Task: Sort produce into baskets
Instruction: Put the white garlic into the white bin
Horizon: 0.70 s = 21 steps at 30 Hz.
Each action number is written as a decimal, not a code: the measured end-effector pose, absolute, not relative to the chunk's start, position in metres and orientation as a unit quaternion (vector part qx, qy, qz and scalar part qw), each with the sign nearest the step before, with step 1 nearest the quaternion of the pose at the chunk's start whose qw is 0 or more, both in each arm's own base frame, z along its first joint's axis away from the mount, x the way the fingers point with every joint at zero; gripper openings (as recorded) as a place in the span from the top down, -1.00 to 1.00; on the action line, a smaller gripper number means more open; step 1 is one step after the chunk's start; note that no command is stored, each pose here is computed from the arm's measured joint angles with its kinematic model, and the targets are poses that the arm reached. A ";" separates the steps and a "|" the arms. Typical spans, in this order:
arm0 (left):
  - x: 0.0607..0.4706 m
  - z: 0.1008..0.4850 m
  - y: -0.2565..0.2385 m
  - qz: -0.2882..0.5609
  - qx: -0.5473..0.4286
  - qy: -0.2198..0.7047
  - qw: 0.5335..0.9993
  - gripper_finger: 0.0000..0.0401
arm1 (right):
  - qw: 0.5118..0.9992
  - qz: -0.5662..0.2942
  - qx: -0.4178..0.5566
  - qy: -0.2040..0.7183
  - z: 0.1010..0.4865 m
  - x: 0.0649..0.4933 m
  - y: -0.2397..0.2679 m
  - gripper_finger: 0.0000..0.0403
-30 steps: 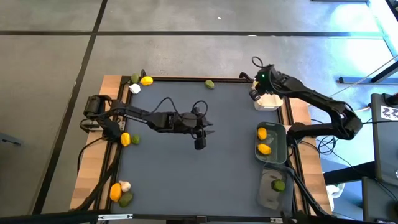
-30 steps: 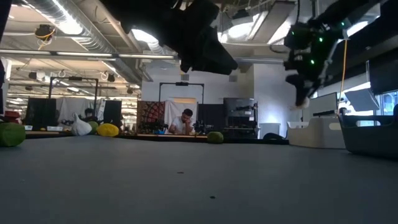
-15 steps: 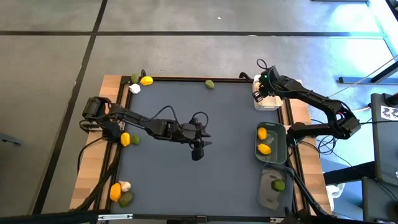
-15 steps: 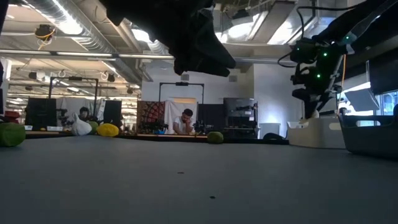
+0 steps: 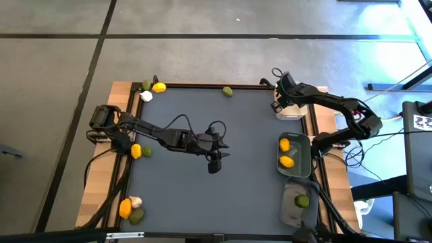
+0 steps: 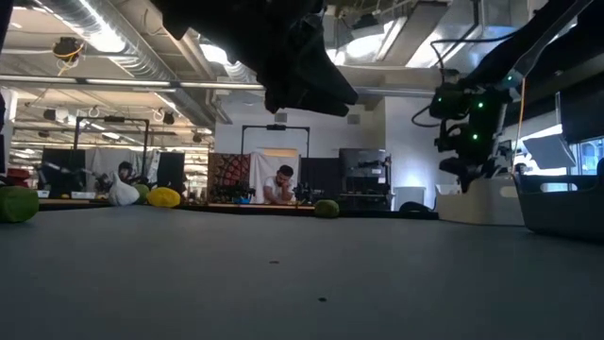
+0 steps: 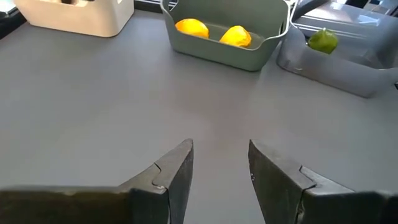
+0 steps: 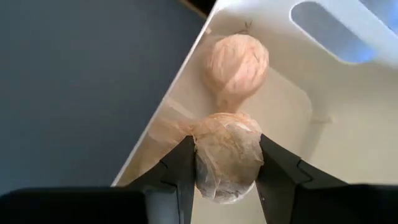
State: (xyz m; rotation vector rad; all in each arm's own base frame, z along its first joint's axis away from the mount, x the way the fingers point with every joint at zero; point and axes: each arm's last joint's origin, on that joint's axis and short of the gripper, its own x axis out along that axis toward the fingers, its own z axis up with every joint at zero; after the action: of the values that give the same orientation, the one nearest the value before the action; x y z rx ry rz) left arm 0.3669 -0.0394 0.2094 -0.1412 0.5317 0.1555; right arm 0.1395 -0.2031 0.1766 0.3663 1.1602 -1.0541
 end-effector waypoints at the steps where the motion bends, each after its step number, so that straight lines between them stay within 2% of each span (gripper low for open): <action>1: 0.367 0.209 -0.039 0.076 -0.068 0.262 0.960 0.25 | 0.692 -0.470 0.165 0.522 0.175 0.140 -0.203 0.36; 9: 0.367 0.209 -0.039 0.075 -0.064 0.263 0.960 0.25 | 0.697 -0.466 0.172 0.517 0.174 0.141 -0.204 0.32; 16: 0.367 0.209 -0.039 0.076 -0.066 0.263 0.960 0.25 | 0.695 -0.452 0.177 0.530 0.180 0.143 -0.203 -0.01; 21: 0.367 0.209 -0.039 0.076 -0.064 0.263 0.960 0.25 | 0.683 -0.446 0.180 0.550 0.206 0.139 -0.198 -0.14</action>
State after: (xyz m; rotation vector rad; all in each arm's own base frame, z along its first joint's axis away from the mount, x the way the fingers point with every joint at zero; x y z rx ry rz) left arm 0.3670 -0.0388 0.2094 -0.1307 0.5323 0.1540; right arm 0.1390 -0.1979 0.2056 0.4033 1.2337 -1.0005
